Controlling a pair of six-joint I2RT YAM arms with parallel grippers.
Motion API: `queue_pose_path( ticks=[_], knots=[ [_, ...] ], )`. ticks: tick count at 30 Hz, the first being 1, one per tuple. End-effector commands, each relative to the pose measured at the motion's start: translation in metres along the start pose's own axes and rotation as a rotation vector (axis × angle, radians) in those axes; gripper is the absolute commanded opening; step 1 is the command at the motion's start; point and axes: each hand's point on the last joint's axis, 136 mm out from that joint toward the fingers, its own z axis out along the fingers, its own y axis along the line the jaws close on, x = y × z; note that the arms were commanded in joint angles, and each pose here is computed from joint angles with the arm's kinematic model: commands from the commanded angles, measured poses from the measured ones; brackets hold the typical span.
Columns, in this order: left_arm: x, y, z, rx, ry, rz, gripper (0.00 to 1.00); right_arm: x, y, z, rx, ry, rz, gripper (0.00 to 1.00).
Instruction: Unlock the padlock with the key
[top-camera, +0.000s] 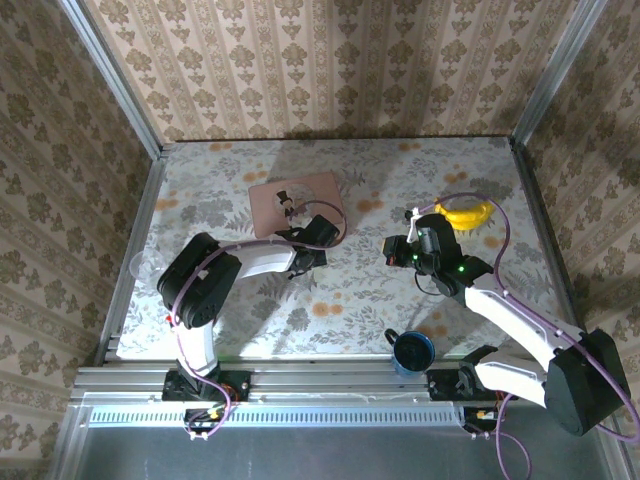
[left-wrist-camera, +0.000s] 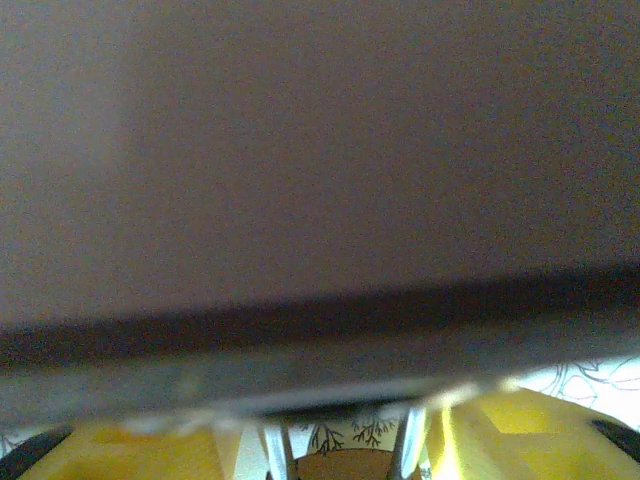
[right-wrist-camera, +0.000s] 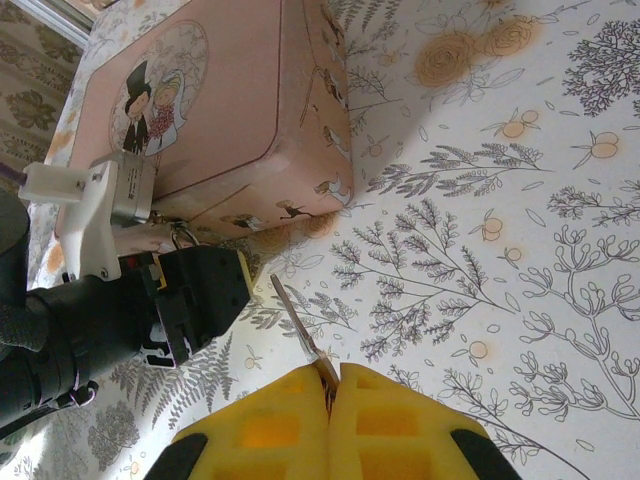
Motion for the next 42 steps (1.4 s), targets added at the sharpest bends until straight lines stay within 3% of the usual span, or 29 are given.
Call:
queue_pose_path(
  ticks=[1,18,27,42],
  knots=[
    [0.022,0.026,0.0,-0.096,0.068,0.013,0.49,-0.001,0.002,0.003,-0.02,-0.001,0.016,0.0],
    [0.014,0.008,0.002,-0.056,0.07,0.035,0.24,-0.001,0.003,0.006,-0.022,0.009,0.012,0.0],
    [-0.007,-0.021,-0.011,0.061,0.064,-0.019,0.05,0.025,0.001,0.021,-0.039,0.066,-0.021,0.0],
    [-0.039,-0.072,-0.015,0.275,0.059,-0.18,0.01,0.076,0.016,0.077,-0.146,0.116,-0.105,0.0]
  ],
)
